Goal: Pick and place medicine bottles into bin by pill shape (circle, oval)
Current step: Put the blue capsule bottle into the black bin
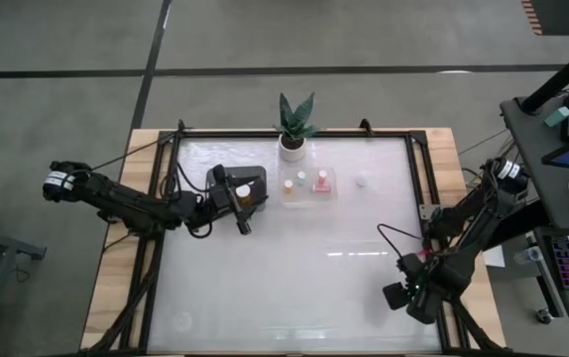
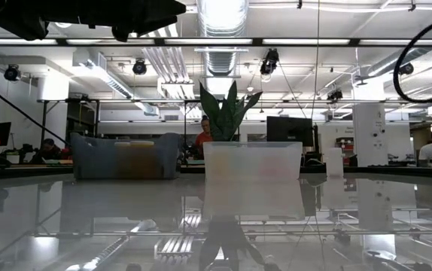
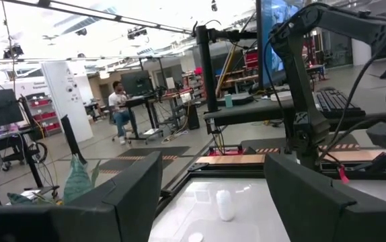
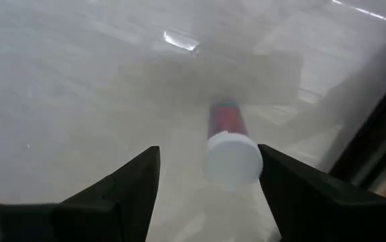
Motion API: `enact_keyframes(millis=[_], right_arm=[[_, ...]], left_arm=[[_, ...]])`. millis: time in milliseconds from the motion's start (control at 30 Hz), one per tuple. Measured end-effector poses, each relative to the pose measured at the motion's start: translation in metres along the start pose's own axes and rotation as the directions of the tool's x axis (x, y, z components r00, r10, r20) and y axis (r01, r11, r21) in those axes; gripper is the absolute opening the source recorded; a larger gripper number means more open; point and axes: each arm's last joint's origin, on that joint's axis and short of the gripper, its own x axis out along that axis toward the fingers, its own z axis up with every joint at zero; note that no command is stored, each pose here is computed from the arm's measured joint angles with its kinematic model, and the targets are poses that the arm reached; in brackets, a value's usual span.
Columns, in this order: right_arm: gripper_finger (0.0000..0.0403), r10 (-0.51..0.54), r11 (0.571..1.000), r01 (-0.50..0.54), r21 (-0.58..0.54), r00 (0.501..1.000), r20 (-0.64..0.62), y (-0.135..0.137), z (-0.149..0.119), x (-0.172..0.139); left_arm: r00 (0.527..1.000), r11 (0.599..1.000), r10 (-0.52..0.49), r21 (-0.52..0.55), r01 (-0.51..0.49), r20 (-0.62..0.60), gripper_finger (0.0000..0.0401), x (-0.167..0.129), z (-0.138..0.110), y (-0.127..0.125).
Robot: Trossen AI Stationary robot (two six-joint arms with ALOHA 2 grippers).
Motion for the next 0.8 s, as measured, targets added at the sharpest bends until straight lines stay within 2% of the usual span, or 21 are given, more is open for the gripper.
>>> enact_keyframes(millis=[267,600,800], right_arm=[[0.0223,-0.004,1.0,0.004,0.02,1.0,-0.006,-0.0033,0.0024,0.0089],[0.0102,-0.009,0.997,0.009,0.076,1.0,-0.003,-0.0041,0.003,0.0096],[0.0097,0.004,0.997,-0.003,0.072,1.0,-0.013,-0.0003,0.0002,0.0032]], left_arm=[[1.0,1.0,0.0,0.0,0.0,0.0,0.0244,0.0,0.0,0.0],[1.0,1.0,0.0,0.002,0.0,-0.001,0.0244,0.0,-0.0001,0.0],[1.0,1.0,-0.002,0.006,0.002,-0.007,0.0244,0.0,-0.0008,-0.0002]])
